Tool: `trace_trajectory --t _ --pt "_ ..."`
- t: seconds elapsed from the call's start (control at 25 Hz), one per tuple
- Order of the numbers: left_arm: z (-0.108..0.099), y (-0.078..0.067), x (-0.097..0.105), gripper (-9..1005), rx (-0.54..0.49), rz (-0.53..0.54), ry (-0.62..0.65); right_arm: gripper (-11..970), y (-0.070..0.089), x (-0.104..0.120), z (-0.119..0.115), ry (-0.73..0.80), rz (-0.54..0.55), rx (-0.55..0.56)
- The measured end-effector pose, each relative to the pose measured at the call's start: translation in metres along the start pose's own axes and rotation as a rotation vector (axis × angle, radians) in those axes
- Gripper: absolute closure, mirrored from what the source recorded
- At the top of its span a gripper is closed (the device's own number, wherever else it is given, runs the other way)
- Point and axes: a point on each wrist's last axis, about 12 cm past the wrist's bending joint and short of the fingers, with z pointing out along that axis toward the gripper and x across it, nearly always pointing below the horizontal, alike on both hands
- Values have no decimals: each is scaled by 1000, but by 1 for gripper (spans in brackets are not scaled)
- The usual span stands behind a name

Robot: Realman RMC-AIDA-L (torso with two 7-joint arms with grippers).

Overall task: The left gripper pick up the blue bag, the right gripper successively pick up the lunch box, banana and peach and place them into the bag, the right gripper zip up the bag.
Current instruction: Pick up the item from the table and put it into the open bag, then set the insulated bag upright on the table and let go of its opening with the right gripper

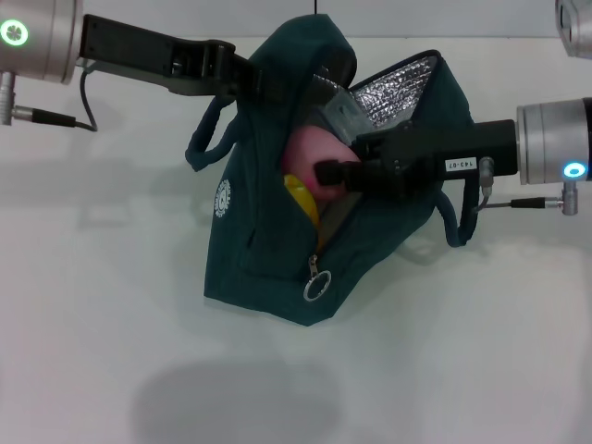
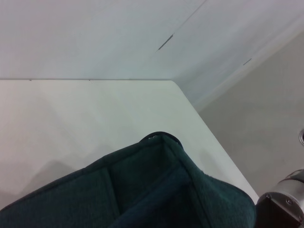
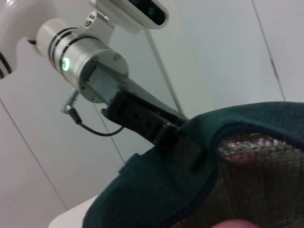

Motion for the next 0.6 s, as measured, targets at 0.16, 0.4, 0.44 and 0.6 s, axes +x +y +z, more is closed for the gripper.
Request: trace_trajectory --t 0.16,0.4,0.44,0.6 --pt "0 1 1 900 0 0 0 797 -2 -1 -3 -10 -1 15" --pt "0 3 3 900 -8 -4 5 427 7 -12 -35 -134 -76 -10" --pt "0 3 4 899 -9 -6 6 388 10 -13 -44 -175 -104 -10" --pt "-1 4 6 899 -11 -11 5 272 10 -9 -79 -295 -155 47"
